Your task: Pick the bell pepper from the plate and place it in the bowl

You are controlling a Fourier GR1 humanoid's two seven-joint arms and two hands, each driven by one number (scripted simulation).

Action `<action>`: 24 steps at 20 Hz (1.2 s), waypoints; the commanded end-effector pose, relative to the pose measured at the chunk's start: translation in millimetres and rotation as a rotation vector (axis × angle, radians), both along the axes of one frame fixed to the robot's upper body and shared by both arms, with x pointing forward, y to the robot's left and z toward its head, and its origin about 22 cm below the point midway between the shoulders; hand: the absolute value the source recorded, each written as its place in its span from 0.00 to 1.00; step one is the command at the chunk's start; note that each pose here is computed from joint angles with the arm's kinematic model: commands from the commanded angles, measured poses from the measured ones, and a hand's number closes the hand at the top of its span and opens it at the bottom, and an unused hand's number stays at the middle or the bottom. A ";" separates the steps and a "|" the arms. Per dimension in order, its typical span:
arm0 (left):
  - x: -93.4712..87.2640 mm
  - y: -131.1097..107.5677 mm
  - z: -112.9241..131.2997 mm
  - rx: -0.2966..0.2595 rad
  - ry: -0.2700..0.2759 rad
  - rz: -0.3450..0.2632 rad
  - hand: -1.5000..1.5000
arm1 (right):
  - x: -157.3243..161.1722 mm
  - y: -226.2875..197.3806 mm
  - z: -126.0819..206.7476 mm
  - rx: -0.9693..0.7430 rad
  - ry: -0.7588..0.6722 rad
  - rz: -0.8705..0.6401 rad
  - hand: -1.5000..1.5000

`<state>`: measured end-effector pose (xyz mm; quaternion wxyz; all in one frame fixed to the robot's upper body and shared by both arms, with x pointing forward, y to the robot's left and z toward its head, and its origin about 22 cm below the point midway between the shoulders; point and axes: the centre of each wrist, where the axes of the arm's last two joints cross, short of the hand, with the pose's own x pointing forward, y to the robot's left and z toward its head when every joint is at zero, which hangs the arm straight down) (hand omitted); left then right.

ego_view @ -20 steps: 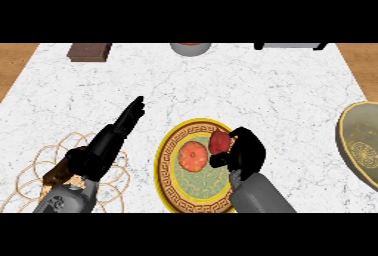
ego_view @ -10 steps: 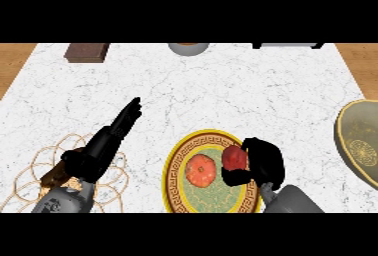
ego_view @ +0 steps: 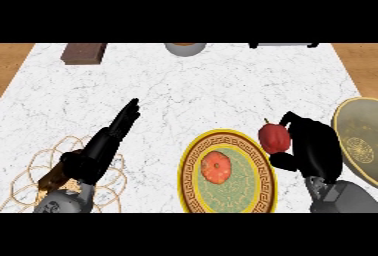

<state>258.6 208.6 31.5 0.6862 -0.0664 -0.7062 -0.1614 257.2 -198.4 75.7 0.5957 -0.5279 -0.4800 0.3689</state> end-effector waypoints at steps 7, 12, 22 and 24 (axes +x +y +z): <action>0.8 8.7 -1.9 0.004 -0.005 -0.008 0.50 | -13.7 -46.9 79.3 0.223 -0.374 -0.128 1.00; 19.5 5.7 3.6 -0.001 -0.009 -0.007 0.50 | -10.0 -71.2 81.3 0.148 -0.312 -0.217 1.00; -3.2 -12.4 -13.7 -0.003 -0.002 -0.035 0.50 | 9.9 -178.1 55.0 -0.077 -0.371 -0.314 1.00; 2.3 2.3 7.6 -0.002 -0.021 -0.032 0.50 | 19.9 -200.8 28.8 -0.079 -0.315 -0.340 1.00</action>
